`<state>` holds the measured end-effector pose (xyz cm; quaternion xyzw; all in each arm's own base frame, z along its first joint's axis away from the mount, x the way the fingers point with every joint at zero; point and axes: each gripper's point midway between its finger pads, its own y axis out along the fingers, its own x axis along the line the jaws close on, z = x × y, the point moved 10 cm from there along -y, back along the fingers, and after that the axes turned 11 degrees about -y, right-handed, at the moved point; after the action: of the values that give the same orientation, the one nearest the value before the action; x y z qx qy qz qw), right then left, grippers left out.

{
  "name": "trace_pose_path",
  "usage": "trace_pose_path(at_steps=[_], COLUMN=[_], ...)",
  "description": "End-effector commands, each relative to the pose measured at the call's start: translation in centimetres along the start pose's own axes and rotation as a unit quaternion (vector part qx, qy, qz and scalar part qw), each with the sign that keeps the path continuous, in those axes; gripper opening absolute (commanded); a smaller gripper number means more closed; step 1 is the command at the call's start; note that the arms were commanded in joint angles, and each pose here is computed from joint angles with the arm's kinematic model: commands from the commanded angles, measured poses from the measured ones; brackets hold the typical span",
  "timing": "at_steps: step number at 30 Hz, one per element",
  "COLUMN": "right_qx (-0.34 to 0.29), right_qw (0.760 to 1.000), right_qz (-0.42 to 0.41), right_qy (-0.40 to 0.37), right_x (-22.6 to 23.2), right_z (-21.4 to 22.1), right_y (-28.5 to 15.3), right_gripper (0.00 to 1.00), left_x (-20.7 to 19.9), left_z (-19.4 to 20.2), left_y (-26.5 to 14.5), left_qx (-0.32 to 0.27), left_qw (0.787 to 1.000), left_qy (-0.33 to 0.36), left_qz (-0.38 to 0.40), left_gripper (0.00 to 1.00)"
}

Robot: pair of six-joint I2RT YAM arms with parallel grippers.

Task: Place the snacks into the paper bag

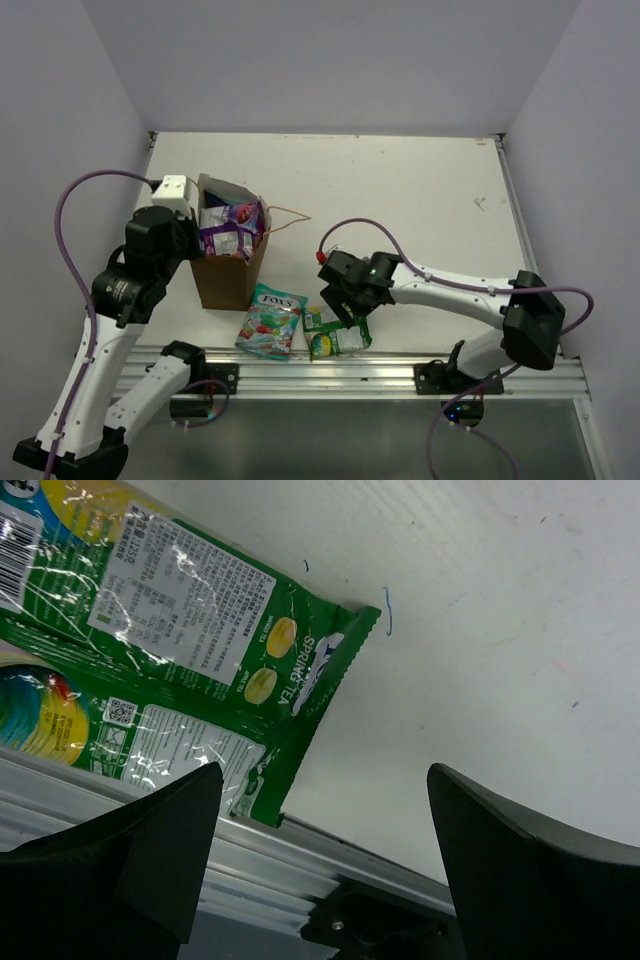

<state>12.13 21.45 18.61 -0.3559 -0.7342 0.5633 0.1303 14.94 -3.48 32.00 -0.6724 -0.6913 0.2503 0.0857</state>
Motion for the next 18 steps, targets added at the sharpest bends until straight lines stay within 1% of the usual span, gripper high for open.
trace_pose_path(at_steps=[1, 6, 7, 9, 12, 13, 14, 15, 16, 18], right_qx=[-0.042, -0.007, 0.014, 0.032, 0.061, 0.067, 0.073, 0.079, 0.079, 0.058], right_qw=[0.997, 0.995, 0.995, 0.99, 0.989, 0.989, 0.989, 0.989, 0.989, 0.994], right_qz=[-0.041, -0.082, -0.091, -0.126, -0.128, -0.127, -0.122, -0.119, -0.114, -0.078], right_qy=[0.045, 0.051, 0.049, 0.046, 0.043, 0.042, 0.044, 0.046, 0.048, 0.05], right_x=[1.3, 3.2, 3.6, 4.5, 4.8, 4.9, 4.9, 4.8, 4.7, 3.7], right_z=[-1.1, -0.2, 0.3, 0.7, 1.9, 2.2, 2.5, 2.7, 2.6, 1.6], right_y=[0.8, 4.6, 5.7, 6.5, 7.9, 8.1, 8.3, 8.2, 8.0, 6.1], right_gripper=[0.87, 0.86, 0.85, 0.84, 0.83, 0.8, 0.55, 0.4, 0.0, 0.0], left_x=[-0.8, -1.0, -0.9, -0.9, -0.8, -0.8, -0.7, -0.7, -0.6, -0.6], left_z=[-0.5, -0.4, -0.4, -0.4, -0.4, -0.4, -0.4, -0.4, -0.4, -0.3], left_y=[0.0, -0.1, -0.1, -0.3, -0.5, -0.6, -0.7, -0.8, -0.8, -0.8], left_qx=[-0.008, -0.004, -0.004, -0.006, -0.007, -0.01, -0.011, -0.012, -0.011, -0.012], left_qw=[1.0, 0.999, 0.999, 0.999, 0.999, 0.999, 0.999, 0.999, 1.0, 1.0], left_qy=[-0.002, 0.001, 0.002, 0.003, 0.004, 0.003, 0.004, 0.003, 0.004, 0.004], left_qz=[0.028, 0.034, 0.033, 0.033, 0.031, 0.031, 0.031, 0.03, 0.029, 0.029], left_gripper=[0.0, 0.0, 0.0, 0.0, 0.0, 0.0, 0.0, 0.0, 0.0, 0.0])
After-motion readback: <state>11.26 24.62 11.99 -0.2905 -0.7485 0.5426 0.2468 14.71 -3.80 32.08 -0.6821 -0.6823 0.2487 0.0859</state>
